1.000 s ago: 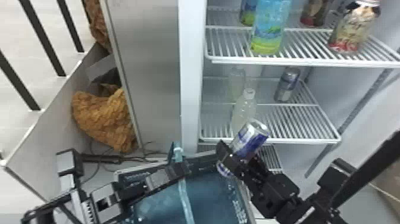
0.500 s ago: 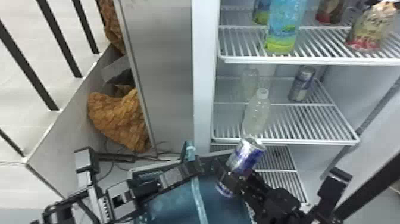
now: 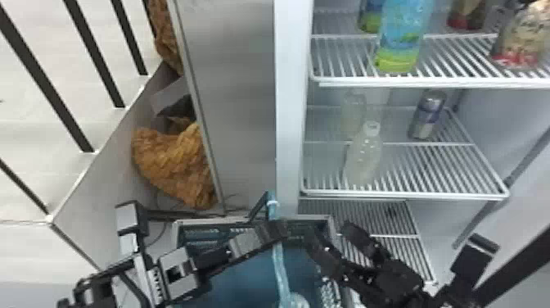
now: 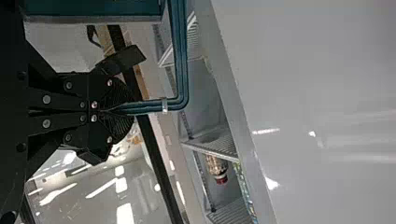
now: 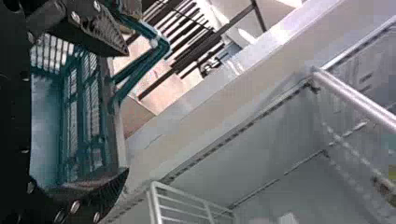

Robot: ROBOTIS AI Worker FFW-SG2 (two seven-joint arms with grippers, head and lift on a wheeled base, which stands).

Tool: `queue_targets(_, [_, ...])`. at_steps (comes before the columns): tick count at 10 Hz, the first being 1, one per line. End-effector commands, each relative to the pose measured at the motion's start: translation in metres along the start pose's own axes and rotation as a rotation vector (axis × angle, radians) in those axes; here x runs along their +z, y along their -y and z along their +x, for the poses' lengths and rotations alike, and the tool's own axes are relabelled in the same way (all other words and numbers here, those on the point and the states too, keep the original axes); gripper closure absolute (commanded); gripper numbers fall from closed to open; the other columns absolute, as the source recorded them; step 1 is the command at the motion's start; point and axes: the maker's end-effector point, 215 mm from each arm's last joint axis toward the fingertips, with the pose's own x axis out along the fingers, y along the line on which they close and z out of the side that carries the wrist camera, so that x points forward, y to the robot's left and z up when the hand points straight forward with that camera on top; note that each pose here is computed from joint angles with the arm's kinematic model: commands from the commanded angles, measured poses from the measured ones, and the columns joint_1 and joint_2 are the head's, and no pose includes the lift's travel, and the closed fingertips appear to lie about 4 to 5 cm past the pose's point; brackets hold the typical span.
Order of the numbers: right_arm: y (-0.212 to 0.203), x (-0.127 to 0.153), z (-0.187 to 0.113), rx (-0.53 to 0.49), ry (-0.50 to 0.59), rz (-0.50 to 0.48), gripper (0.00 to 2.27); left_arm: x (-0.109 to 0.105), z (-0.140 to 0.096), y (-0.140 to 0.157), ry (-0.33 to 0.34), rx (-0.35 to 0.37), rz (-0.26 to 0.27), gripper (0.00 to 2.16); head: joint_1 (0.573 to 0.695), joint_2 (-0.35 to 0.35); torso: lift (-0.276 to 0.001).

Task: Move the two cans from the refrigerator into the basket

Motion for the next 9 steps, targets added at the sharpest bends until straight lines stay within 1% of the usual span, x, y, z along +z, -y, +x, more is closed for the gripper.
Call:
queue_targets(1, [0.016,0.030,-0.006,-0.037,0.088,-0.040,0.10,-0.001,0.000,0.000,0.000,0.001,-0.002,1.21,0.695,0.018,-0.219])
queue_targets(3, [0.045,0.073,-0.028,-0.119,0.188,-0.110,0.10,0.001,0.000,0.000,0.002,0.001,0.001,1.21,0.695,-0.028,-0.219])
queue_targets(6, [0.081,0.108,-0.067,-0.246,0.247,-0.202,0.10,0.000,-0.001,-0.001,0.001,0.002,-0.001,1.21,0.695,-0.143,-0.219])
queue_targets(7, [0.092,0.124,-0.078,-0.285,0.275,-0.241,0.10,0.000,-0.001,-0.001,0.001,0.002,-0.001,1.21,0.695,-0.177,-0.219])
queue_targets(9, [0.112,0.146,-0.096,-0.349,0.304,-0.303,0.10,0.001,0.000,0.000,0.002,0.001,0.001,1.21,0.695,-0.226,-0.219])
